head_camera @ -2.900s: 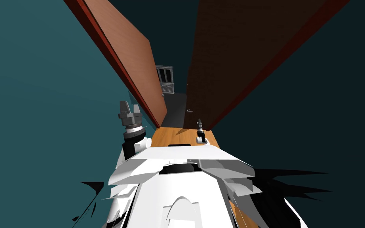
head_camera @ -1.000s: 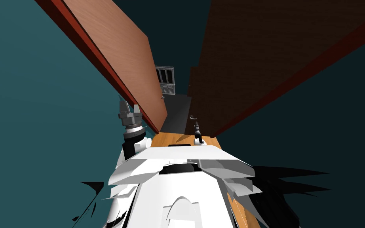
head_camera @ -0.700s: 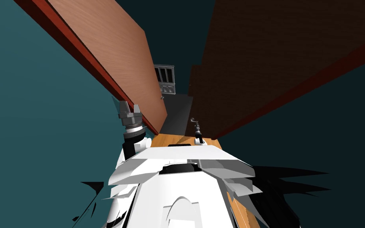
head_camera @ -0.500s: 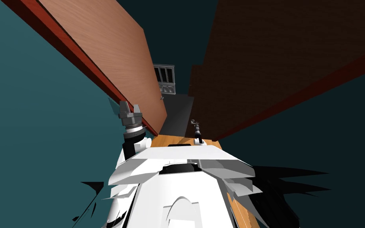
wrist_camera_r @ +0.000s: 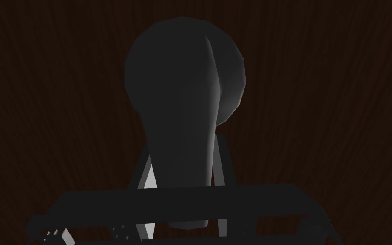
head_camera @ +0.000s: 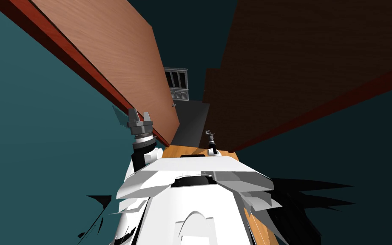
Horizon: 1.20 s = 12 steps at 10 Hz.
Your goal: Push the door open
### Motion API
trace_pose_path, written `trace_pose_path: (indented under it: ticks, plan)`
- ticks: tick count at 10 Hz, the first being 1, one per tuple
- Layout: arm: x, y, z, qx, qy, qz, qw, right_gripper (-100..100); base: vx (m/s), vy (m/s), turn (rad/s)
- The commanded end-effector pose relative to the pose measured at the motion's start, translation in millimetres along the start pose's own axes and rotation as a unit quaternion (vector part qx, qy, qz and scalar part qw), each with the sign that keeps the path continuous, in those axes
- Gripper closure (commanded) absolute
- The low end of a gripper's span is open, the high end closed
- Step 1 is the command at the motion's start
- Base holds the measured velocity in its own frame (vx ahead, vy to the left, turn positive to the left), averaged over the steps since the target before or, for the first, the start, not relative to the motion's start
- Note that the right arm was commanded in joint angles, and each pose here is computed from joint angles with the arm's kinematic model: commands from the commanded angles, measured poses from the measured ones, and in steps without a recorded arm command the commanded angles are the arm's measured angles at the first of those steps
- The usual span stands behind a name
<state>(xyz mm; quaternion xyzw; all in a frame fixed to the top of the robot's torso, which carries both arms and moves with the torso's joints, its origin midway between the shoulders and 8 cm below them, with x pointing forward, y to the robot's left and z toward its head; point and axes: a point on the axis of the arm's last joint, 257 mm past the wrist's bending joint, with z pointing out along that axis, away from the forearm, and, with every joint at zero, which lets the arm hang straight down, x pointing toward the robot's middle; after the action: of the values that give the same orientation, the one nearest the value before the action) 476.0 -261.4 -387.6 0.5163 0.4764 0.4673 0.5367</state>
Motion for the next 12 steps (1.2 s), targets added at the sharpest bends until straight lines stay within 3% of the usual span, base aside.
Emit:
trace_pose_path:
  ticks: [1,3,4,6,8,9,10,12]
  plan:
    - [-0.1,-1.9,-2.0,0.002,0.0,-0.001,1.0,100,0.0,0.0,0.0]
    - [-0.1,-1.9,-2.0,0.002,0.0,-0.001,1.0,100,0.0,0.0,0.0]
    - [-15.3,0.4,1.1,-0.001,-0.009,-0.008,0.9999,100,0.087,0.025,-0.014]
    - [-28.6,0.9,1.7,-0.001,-0.018,-0.013,0.9998,100,0.173,0.049,-0.044]
    - [-28.6,0.9,1.7,-0.001,-0.018,-0.013,0.9998,100,0.083,0.008,0.008]
    - [-47.8,1.9,2.2,-0.002,-0.032,-0.02,0.9993,100,0.16,0.027,-0.036]
    - [-47.8,1.9,2.2,-0.002,-0.032,-0.02,0.9993,100,0.168,0.032,-0.053]
    - [-68.2,3.1,2.0,-0.002,-0.048,-0.025,0.9985,100,0.18,0.05,-0.062]
